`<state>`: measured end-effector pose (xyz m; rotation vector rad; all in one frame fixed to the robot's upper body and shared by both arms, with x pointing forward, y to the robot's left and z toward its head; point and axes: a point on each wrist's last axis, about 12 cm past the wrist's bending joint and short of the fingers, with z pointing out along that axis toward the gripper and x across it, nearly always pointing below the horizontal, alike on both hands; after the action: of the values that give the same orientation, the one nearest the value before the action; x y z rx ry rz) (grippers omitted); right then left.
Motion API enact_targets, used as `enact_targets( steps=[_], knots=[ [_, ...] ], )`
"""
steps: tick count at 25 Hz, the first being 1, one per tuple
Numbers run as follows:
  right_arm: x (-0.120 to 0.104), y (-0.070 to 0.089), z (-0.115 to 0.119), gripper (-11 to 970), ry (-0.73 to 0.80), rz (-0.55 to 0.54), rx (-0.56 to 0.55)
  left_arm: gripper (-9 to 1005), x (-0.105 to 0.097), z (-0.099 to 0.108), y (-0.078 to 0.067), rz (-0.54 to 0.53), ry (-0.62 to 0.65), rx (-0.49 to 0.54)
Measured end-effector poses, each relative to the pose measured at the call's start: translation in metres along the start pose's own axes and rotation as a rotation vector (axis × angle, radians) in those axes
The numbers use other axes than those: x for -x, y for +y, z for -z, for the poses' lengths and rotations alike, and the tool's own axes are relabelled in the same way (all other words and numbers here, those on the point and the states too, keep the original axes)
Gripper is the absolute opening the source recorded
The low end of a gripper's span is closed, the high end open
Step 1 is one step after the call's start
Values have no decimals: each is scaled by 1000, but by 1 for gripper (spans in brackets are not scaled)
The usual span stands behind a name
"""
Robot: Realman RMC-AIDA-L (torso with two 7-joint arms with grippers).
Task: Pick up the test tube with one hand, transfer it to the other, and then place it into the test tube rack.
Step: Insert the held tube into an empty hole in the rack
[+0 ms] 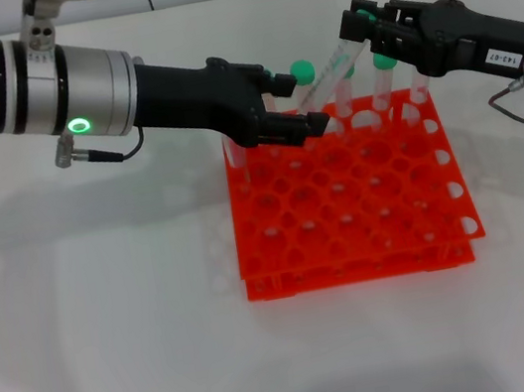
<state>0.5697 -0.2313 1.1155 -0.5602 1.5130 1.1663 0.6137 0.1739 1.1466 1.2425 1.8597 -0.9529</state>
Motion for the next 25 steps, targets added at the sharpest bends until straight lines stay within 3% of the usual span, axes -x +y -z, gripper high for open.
enact_targets(
  steps=[3, 10, 17, 25],
  knots=[
    [1, 0, 1, 269, -1, 1, 5, 757, 4, 5, 0, 9, 4, 14],
    [4, 1, 2, 271, -5, 7, 23, 838, 24, 36, -10, 33, 43, 44],
    [7, 4, 5, 272, -3, 25, 53, 883, 40, 88, -37, 94, 98, 149],
    [22, 6, 2, 274, 49, 105, 106, 880, 26, 133, -80, 90, 98, 300]
  ],
)
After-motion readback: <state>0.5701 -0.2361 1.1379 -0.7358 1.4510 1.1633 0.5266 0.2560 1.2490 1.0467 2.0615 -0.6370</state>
